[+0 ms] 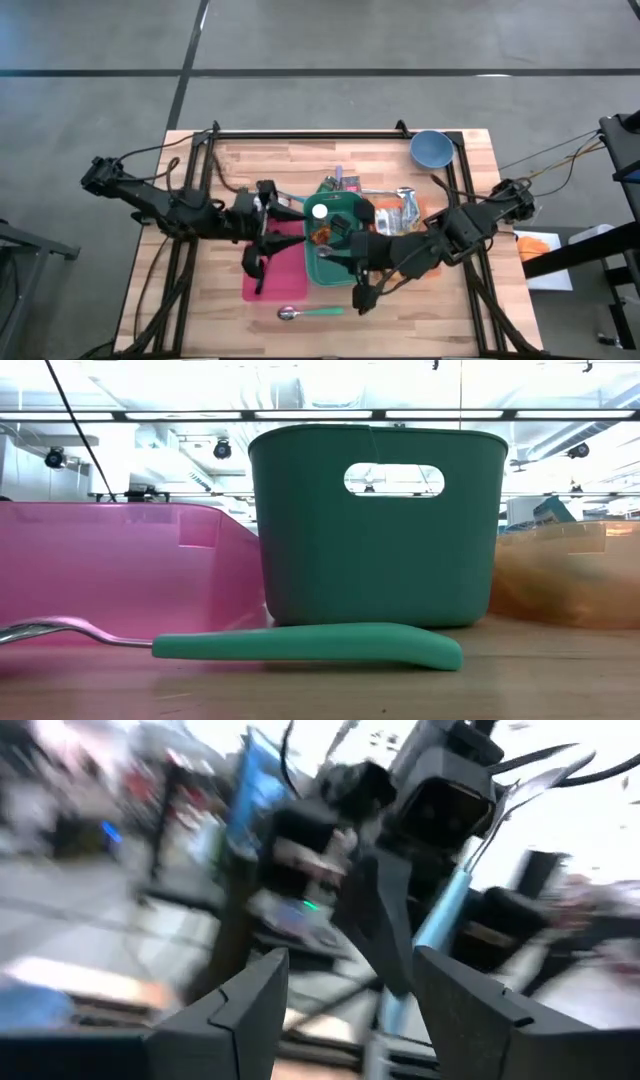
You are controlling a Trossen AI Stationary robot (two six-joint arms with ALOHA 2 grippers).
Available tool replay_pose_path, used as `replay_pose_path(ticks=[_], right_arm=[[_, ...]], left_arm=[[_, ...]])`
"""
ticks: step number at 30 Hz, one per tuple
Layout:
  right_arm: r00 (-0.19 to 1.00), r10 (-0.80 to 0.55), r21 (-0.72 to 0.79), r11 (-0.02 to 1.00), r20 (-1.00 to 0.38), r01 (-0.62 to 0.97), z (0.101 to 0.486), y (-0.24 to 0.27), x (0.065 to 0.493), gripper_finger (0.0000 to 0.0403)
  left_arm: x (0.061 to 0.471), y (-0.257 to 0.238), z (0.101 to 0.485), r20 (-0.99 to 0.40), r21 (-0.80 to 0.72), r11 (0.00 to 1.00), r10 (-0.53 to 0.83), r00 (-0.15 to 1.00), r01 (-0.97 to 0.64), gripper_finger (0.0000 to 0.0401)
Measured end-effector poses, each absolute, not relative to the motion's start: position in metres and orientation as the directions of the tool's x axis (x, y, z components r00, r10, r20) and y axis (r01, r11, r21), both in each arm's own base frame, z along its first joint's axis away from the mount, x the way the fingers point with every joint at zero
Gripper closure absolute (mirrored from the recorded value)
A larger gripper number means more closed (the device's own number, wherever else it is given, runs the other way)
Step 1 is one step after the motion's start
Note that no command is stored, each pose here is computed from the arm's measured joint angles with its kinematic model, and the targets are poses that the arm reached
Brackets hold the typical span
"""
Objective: Pick & Place Food Item
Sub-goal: Put the blue spoon into the pink bin
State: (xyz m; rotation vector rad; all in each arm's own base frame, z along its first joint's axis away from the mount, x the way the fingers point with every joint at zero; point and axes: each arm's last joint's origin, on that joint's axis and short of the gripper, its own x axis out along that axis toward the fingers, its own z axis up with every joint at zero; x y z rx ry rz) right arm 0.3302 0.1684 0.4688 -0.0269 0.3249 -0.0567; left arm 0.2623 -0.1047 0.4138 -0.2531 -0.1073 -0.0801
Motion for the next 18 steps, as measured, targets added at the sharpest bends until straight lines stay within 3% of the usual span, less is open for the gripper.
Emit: replay_pose_path(ticks=[6,18], right_arm=[[0.947,-0.089,0.097,0.987,-0.309,0.125,0.470,0.158,0.335,0.0374],[0.945,-0.060,0.150,0.982,-0.322,0.114,0.467,0.152,0.342,0.0374]], left_arm=[[0.263,-0.122,0.424,0.195,-0.039,0.999,-0.023,0.981,0.032,0.0187],[0.275,-0.114,0.427,0.194,-0.132,0.991,0.037,0.980,-0.011,0.0187]])
